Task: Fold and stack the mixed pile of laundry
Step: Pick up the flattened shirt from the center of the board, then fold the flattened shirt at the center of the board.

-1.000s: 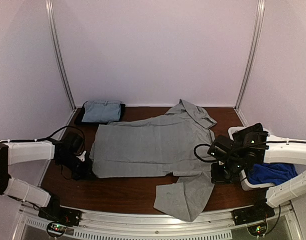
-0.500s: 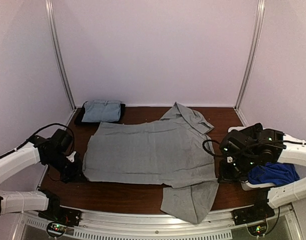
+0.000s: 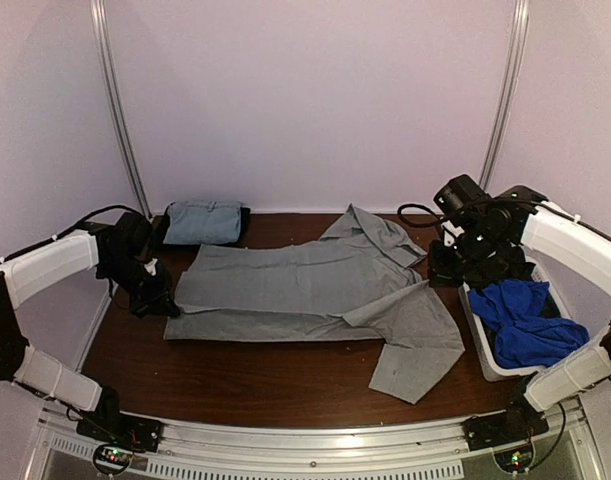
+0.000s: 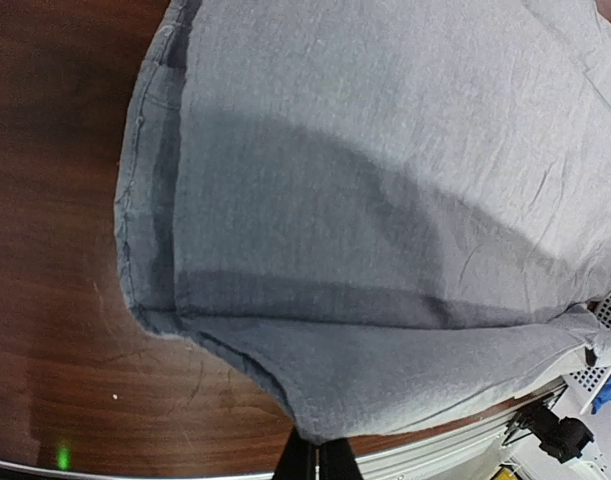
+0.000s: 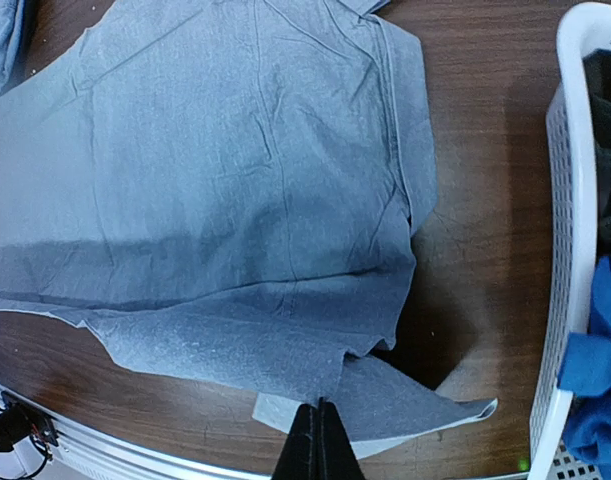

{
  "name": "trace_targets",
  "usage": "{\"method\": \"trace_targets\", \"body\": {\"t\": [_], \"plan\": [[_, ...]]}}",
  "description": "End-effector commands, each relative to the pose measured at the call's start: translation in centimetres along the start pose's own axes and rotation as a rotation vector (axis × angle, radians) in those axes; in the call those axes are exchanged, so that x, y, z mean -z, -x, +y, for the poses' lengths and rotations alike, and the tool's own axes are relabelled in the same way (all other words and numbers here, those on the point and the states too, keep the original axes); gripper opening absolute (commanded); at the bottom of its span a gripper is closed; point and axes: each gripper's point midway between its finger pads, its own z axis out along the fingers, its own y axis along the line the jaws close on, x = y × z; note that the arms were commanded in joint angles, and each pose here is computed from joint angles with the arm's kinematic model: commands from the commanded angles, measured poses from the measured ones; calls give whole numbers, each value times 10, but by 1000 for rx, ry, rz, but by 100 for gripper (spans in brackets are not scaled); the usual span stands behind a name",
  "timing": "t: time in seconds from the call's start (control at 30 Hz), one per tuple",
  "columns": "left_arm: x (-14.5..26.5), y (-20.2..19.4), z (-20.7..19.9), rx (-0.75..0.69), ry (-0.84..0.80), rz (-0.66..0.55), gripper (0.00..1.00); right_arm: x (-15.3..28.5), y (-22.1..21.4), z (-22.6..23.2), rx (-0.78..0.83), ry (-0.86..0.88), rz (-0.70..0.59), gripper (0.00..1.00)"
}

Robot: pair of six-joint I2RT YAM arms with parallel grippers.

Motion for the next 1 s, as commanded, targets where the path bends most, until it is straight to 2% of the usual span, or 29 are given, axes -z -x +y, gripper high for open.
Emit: {"method": "trace_targets", "body": {"t": [0.0,0.43,0.73,0.97], "plan": [[-5,34,-15,-33,-32,-53,0,-25,27,14,125,13,22,0],[-44,66,-6,-12,25,-47,0,-88,80,4,177,-64,80,0],[-29,83,-21,-40,-2,-87,0,-68,112,5,167,-19,33,0],[-44,90,-17,-35,8,-64,0,-92,112,11,171,13,86,0]]}}
